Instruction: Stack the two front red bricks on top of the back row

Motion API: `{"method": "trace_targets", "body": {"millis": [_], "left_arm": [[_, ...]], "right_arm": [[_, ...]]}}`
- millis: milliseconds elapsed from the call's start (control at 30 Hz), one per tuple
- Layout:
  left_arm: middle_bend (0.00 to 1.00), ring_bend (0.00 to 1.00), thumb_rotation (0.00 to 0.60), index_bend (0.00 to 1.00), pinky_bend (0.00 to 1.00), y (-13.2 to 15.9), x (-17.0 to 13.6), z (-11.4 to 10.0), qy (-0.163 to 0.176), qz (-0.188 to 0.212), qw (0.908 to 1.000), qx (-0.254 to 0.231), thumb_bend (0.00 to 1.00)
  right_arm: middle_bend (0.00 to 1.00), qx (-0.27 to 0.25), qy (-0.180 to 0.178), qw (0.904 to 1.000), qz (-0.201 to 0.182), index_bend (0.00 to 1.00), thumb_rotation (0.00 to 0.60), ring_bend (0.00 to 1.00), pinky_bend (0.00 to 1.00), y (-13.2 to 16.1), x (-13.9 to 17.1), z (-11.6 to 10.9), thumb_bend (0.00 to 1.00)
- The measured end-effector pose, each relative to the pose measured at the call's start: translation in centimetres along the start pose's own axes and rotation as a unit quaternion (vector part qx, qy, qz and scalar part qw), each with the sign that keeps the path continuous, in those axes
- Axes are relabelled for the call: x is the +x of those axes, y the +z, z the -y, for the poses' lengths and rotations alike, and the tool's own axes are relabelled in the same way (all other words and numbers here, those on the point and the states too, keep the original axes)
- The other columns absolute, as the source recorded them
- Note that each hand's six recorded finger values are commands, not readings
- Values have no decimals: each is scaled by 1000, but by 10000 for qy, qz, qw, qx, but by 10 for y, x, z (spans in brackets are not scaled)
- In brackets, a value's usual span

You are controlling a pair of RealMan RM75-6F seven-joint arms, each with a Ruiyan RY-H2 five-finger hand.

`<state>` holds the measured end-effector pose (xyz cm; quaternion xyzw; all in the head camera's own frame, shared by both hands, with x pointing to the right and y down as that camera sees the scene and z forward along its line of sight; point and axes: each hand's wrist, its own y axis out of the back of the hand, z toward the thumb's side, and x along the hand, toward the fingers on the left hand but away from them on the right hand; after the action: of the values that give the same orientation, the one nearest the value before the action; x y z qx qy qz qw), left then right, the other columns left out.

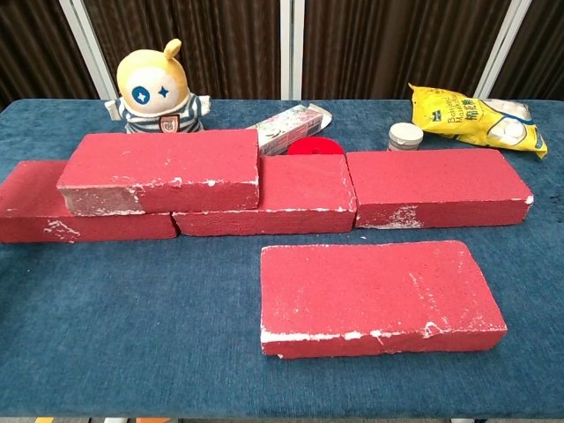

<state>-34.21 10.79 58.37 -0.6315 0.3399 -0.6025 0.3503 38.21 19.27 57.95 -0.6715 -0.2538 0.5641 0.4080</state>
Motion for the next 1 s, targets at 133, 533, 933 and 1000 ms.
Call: {"method": "trace_targets", "body": {"millis": [133,533,933,1000], "left_arm": [[0,0,600,20,0,-34,-20,8,61,-327,9994,4,0],[0,0,600,18,0,-67,-40,13,243,-394,9988,-151,0],[0,0,600,18,0,-91,-47,13,234,-444,9985,-232,0],[0,0,600,18,0,-95,-46,11,245,-460,9983,-257,0]], "right_arm": [[0,159,328,9981,-499,0,600,0,0,29,-7,8,0],[0,-54,1302,9830,-1297,0,600,0,0,106,-31,58,0],[0,-484,1469,9744,-1634,0,600,0,0,157,-56,82,0],[0,-489,1439,9749,-1626,0,600,0,0,161,-60,82,0]]}}
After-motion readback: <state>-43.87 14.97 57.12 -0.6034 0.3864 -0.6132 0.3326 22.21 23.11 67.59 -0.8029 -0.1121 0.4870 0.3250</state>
